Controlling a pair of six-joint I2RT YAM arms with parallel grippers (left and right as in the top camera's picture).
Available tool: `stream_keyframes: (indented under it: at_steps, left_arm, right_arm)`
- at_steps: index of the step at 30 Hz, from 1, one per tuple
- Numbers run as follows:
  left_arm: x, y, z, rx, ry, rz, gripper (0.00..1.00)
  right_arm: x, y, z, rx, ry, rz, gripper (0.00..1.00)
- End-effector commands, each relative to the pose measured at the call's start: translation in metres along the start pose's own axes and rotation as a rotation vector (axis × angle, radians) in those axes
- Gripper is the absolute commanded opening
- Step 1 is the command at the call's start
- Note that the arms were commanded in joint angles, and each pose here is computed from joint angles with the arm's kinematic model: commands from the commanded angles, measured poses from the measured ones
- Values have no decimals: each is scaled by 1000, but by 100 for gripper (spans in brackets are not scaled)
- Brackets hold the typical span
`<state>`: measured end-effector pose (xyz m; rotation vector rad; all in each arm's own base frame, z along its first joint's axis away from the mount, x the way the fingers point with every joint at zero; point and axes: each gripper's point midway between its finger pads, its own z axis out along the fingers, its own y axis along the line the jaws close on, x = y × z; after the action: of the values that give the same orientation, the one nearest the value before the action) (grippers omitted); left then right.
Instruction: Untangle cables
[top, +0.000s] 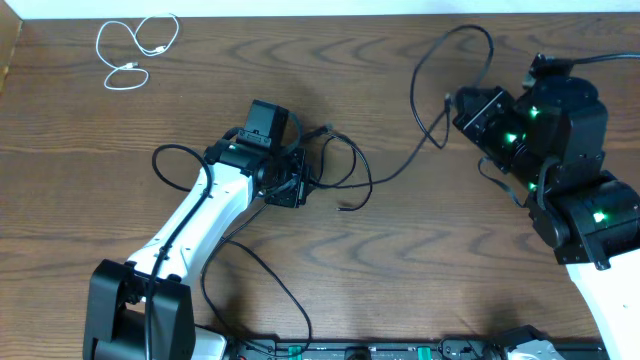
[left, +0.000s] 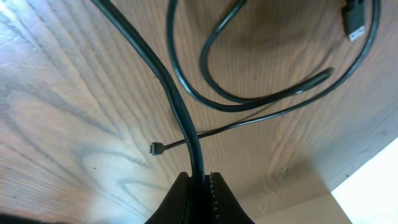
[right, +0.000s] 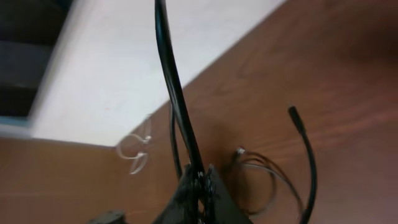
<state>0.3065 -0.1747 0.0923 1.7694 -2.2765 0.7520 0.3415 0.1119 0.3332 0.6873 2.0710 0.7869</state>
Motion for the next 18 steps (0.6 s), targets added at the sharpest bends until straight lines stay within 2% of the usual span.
stream_keyframes:
  at_steps: [1, 5, 7, 9, 14, 15, 16, 18]
  left_arm:
    - [-4, 4, 2, -14, -16, 42, 8]
    - [-7, 4, 2, -17, -33, 240, 8]
    - [-7, 4, 2, -18, -32, 348, 8]
    - [-7, 2, 1, -15, -31, 433, 7]
    - [7, -7, -16, 10, -7, 608, 7]
    - [9, -10, -23, 14, -14, 641, 7]
    - [12, -14, -32, 21, -24, 683, 7]
    - [15, -22, -54, 18, -70, 750, 8]
  right_arm:
    - [-15, -19, -7, 107, -88, -15, 1]
    - [-16, -48, -12, 248, -110, -48, 1]
    - [-14, -54, -13, 276, -95, -104, 10]
    - [-11, -57, -12, 290, -78, -152, 28]
    - [-4, -67, -13, 332, -31, -234, 87]
    - [-3, -69, -13, 341, -24, -235, 94]
    - [-1, -72, -13, 352, -14, -236, 98]
    - [3, -77, -13, 372, 5, -238, 99]
